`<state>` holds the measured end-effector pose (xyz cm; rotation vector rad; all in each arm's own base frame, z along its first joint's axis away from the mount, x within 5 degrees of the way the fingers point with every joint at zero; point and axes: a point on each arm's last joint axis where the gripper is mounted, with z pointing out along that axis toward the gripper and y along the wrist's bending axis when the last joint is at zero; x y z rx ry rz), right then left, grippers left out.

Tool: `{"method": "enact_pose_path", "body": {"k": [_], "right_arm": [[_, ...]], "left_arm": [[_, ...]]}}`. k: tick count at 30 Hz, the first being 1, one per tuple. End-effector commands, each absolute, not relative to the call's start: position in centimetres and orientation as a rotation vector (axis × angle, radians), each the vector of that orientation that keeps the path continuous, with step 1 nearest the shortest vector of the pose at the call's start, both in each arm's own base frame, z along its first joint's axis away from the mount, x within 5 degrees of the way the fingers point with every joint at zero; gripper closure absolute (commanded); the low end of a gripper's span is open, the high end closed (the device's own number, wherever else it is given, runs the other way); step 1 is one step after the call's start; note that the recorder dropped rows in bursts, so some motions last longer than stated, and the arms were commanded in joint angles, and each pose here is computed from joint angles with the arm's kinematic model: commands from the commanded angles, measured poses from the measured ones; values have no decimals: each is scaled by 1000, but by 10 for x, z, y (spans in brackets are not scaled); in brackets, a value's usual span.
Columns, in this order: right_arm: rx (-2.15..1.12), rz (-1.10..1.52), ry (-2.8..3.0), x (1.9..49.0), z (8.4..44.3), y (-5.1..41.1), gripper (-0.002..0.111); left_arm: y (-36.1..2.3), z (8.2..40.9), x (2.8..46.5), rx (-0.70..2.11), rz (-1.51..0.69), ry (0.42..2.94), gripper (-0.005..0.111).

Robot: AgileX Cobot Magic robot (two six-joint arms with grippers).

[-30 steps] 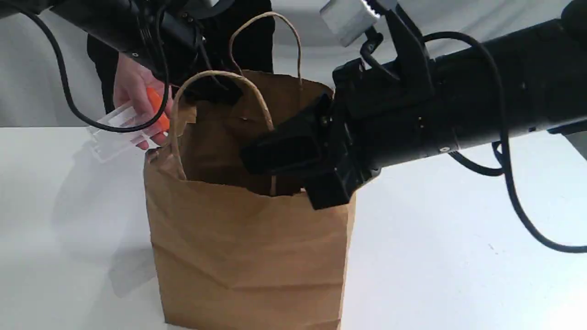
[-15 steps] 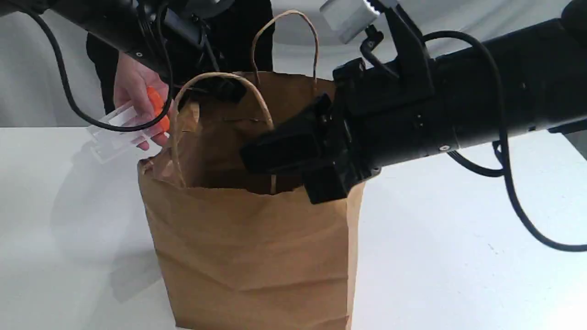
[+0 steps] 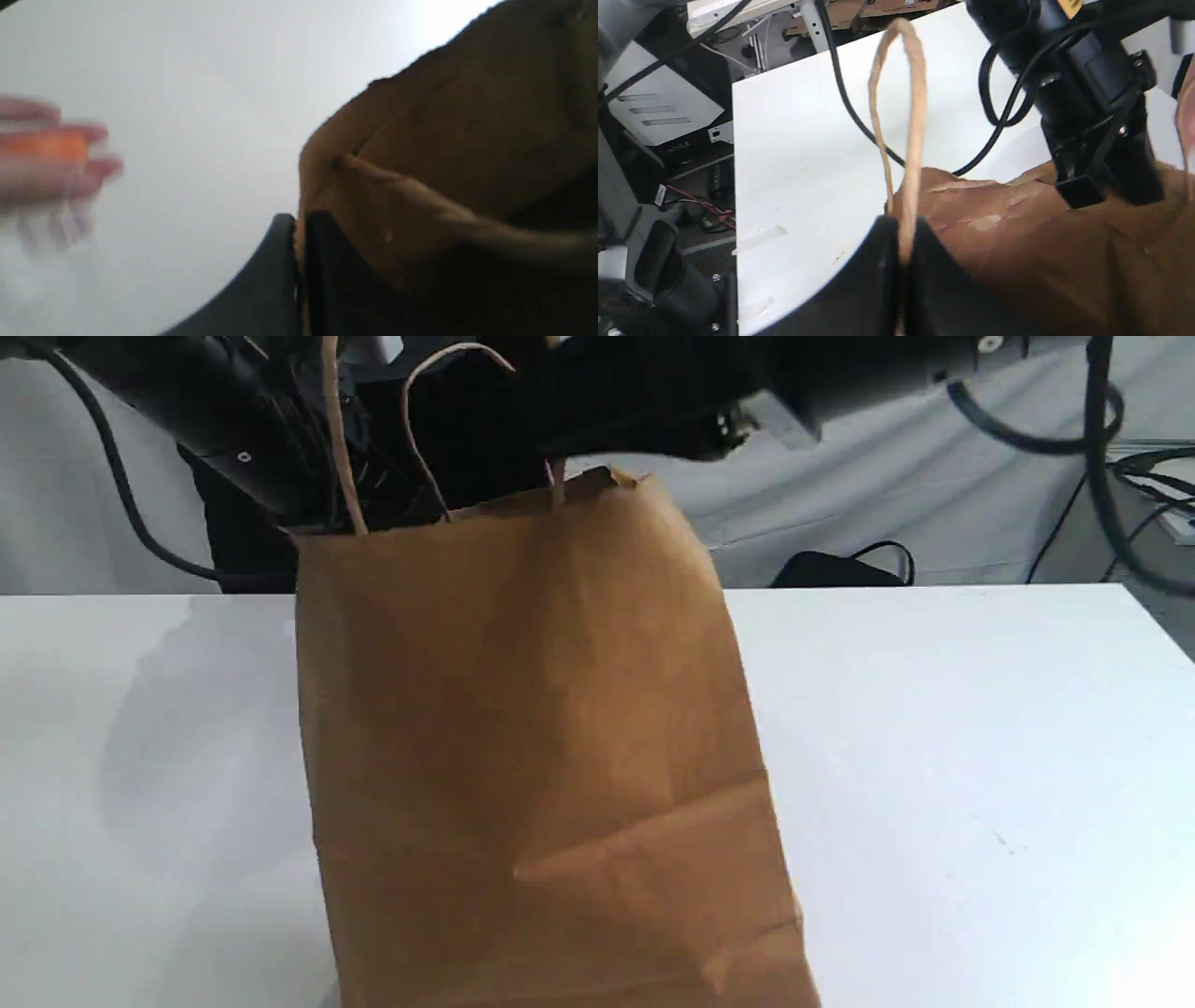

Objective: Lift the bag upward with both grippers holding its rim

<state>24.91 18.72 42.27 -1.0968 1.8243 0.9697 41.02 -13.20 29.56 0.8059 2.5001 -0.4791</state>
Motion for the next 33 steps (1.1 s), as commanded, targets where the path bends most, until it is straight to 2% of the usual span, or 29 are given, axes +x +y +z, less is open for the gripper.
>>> {"method": "enact_pose_path", "body": {"k": [1,24,33], "right_arm": [[-1079,952,1812,248,437,184,108],[-1134,889,1792,248,437,182,108],[-1202,761,1678,242,443,176,108]], "left_arm": [[-131,297,410,753,-484,2523,107],[-131,296,408,744,-498,2554,107],[-129,317,407,754,-440,2418,107]]}}
